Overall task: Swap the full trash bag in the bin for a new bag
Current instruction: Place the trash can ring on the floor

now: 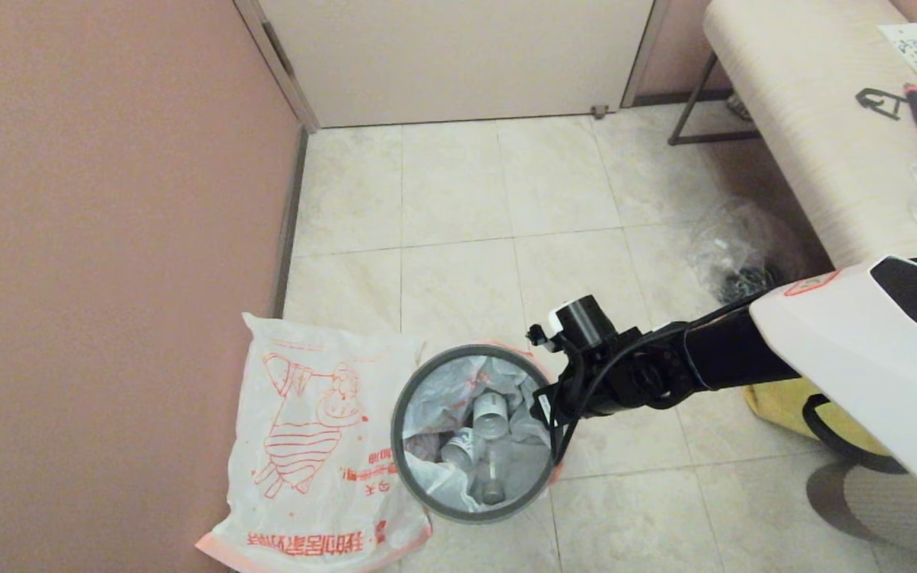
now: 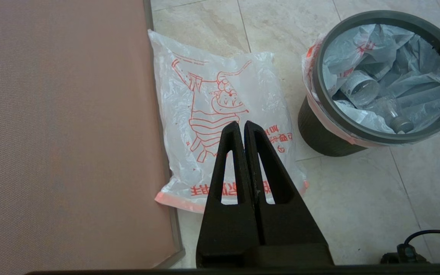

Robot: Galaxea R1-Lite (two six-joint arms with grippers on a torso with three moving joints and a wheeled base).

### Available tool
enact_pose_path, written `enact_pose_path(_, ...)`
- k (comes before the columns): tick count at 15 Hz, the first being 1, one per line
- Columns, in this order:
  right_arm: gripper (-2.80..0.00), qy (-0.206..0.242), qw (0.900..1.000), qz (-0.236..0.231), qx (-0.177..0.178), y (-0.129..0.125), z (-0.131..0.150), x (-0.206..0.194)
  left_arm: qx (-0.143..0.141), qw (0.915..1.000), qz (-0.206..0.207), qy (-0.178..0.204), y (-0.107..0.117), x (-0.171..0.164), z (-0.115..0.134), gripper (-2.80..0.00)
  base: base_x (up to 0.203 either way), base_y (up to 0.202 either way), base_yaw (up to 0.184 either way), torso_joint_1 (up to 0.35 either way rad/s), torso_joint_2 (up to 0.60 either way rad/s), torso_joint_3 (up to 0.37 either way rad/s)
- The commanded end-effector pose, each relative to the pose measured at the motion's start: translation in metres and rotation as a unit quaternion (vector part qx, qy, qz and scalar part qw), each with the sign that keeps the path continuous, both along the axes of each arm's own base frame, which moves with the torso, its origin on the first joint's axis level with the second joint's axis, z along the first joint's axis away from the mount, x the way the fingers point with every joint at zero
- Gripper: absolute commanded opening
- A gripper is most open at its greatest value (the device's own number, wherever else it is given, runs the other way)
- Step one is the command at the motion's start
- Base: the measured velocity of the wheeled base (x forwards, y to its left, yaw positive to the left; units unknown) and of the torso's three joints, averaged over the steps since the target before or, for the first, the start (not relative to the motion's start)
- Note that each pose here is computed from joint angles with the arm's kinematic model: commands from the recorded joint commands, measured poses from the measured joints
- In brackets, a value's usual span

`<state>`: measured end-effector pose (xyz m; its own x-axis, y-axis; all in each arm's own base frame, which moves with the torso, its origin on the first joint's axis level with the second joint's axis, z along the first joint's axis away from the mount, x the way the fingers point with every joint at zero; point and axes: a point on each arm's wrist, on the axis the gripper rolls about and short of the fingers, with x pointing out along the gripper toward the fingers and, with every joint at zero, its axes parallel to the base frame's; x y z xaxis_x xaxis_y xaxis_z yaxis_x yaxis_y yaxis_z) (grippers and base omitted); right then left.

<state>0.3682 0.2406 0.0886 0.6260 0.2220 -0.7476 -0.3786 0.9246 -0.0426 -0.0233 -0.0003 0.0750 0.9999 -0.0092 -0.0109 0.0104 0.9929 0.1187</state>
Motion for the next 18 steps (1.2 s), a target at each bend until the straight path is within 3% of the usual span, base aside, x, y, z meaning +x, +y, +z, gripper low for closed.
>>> enact_pose_path(1, -2.8, 0.006, 1.0, -0.004, -0.005, 0.002, -0.013, 0.006, 0.0, 1.0, 0.0, 0.001, 0.0, 0.0, 0.0, -2.8, 0.0, 0.0, 0.0, 0.0, 0.0, 0.0)
enact_pose_path(9, -2.8, -0.008, 1.0, -0.004, 0.004, 0.003, -0.009, 0.008, 0.0, 1.0, 0.0, 0.001, 0.0, 0.0, 0.0, -2.8, 0.0, 0.0, 0.0, 0.0, 0.0, 0.0)
enact_pose_path(16, -2.8, -0.031, 0.999, 0.013, 0.022, 0.003, 0.041, -0.021, 0.0, 1.0, 0.0, 0.001, 0.0, 0.0, 0.0, -2.8, 0.0, 0.0, 0.0, 0.0, 0.0, 0.0)
enact_pose_path(18, -2.8, -0.027, 0.999, 0.022, 0.02, 0.006, 0.043, -0.029, 0.0, 1.0, 0.0, 0.001, 0.0, 0.0, 0.0, -2.8, 0.0, 0.0, 0.0, 0.0, 0.0, 0.0)
